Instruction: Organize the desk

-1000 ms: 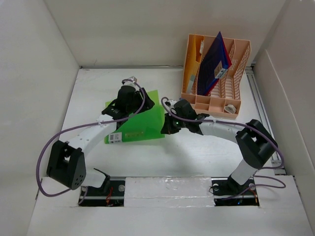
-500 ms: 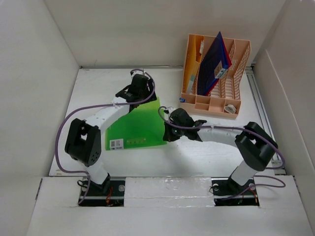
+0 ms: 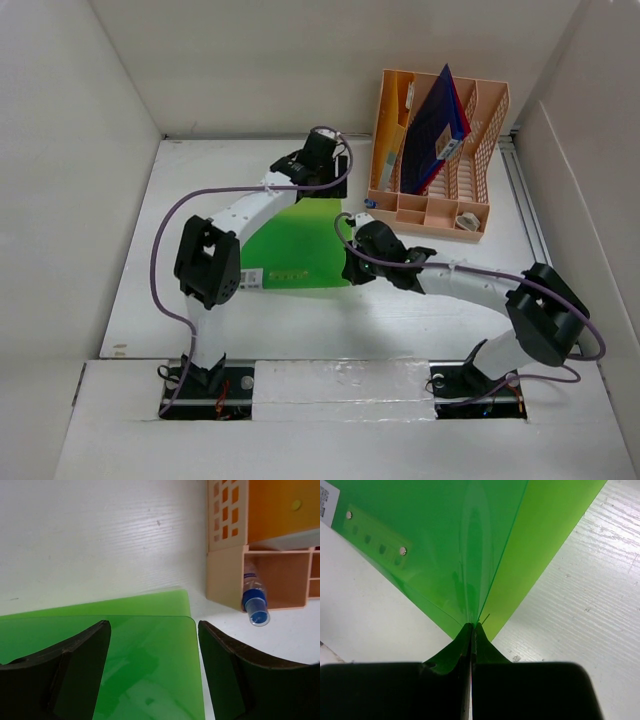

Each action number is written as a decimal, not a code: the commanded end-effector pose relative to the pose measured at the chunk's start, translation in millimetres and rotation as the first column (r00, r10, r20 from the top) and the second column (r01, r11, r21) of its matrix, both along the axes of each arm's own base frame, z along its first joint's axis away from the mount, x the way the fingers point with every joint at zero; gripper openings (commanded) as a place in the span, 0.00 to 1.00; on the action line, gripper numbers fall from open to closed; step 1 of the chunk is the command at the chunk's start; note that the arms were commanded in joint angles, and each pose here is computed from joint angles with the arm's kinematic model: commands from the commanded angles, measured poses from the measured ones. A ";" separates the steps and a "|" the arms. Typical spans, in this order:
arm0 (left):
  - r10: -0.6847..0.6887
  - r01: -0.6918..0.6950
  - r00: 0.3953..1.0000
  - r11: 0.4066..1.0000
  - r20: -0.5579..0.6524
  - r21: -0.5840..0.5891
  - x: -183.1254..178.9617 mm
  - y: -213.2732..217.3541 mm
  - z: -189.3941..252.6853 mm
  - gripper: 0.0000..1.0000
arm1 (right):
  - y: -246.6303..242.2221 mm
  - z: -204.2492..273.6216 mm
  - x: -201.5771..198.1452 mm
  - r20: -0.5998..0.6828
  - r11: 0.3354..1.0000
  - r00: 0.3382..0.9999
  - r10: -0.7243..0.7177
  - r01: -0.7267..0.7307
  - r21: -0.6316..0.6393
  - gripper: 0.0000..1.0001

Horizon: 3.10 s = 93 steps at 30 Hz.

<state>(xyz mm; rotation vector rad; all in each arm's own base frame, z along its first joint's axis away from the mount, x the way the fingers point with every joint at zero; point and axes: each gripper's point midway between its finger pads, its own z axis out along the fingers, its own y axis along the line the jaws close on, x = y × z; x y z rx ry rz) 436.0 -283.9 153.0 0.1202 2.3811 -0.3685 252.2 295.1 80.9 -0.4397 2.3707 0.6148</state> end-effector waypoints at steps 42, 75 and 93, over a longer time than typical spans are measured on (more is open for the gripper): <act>-0.154 0.227 0.967 0.881 -0.202 0.414 -84.1 11.3 -39.7 0.00 | 14.7 42.0 7.1 0.196 0.998 0.979 -0.060 0.064 -0.017 0.04; -0.012 0.107 0.979 0.882 0.206 -0.458 -61.8 47.1 191.7 0.00 | 54.9 165.4 -35.9 0.326 0.907 0.945 0.036 -0.168 0.387 0.77; 0.114 0.095 0.947 0.794 0.300 -0.601 -116.1 87.4 243.3 0.00 | 104.7 210.3 63.5 0.491 0.954 0.859 -0.144 -0.011 0.299 0.73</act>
